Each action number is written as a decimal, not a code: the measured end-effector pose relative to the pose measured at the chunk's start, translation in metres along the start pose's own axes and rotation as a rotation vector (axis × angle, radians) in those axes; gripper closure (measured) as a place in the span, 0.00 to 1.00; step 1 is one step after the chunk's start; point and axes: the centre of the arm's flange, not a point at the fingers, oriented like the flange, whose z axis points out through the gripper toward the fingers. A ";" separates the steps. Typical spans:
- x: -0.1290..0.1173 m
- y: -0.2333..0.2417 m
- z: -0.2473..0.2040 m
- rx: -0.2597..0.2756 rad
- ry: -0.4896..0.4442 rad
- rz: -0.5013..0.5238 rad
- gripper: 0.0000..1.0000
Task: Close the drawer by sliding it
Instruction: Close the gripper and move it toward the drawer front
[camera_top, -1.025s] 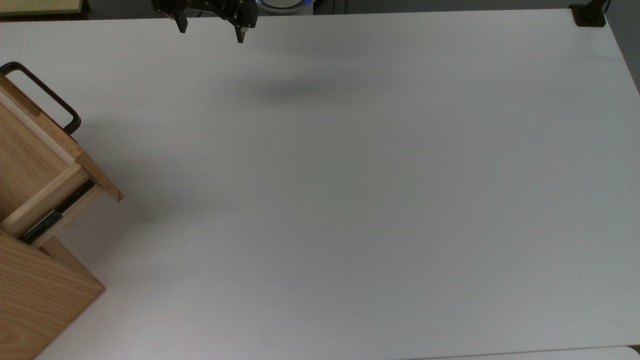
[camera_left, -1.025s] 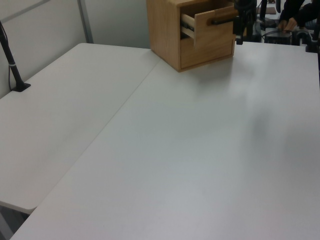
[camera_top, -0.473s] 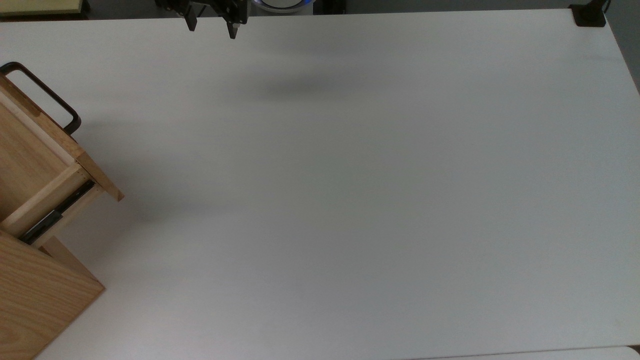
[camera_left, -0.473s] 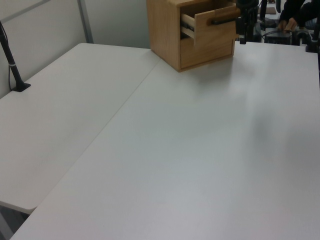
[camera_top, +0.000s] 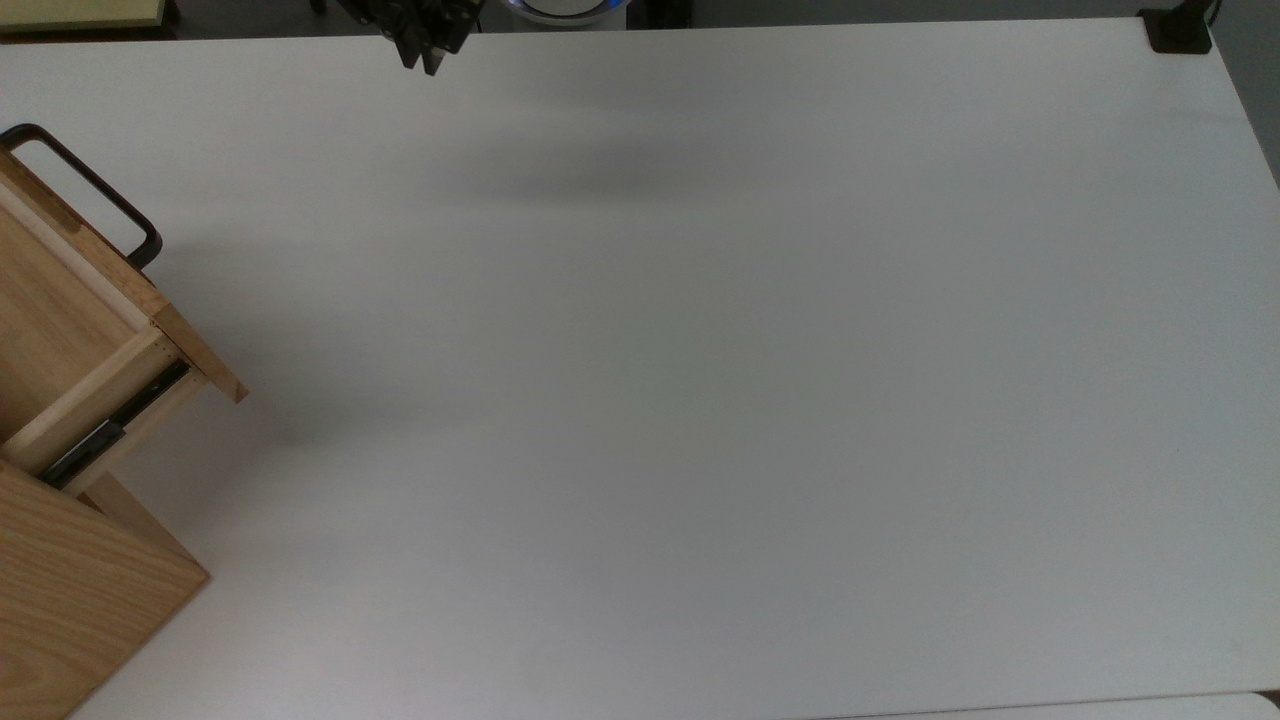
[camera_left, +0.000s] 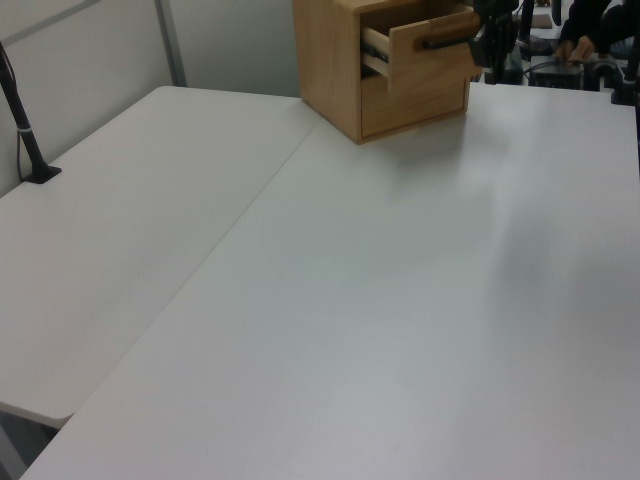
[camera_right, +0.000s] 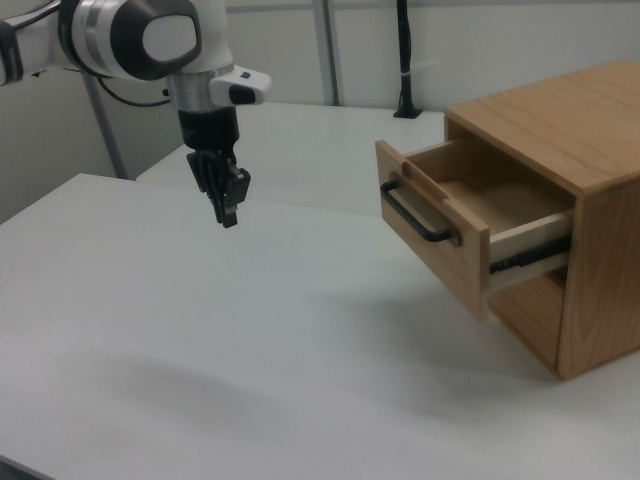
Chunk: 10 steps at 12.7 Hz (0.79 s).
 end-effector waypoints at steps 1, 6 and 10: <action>0.003 0.011 -0.001 0.003 0.007 0.048 0.81; 0.047 0.073 0.011 0.033 0.143 0.258 0.81; 0.090 0.090 0.049 0.037 0.233 0.332 0.80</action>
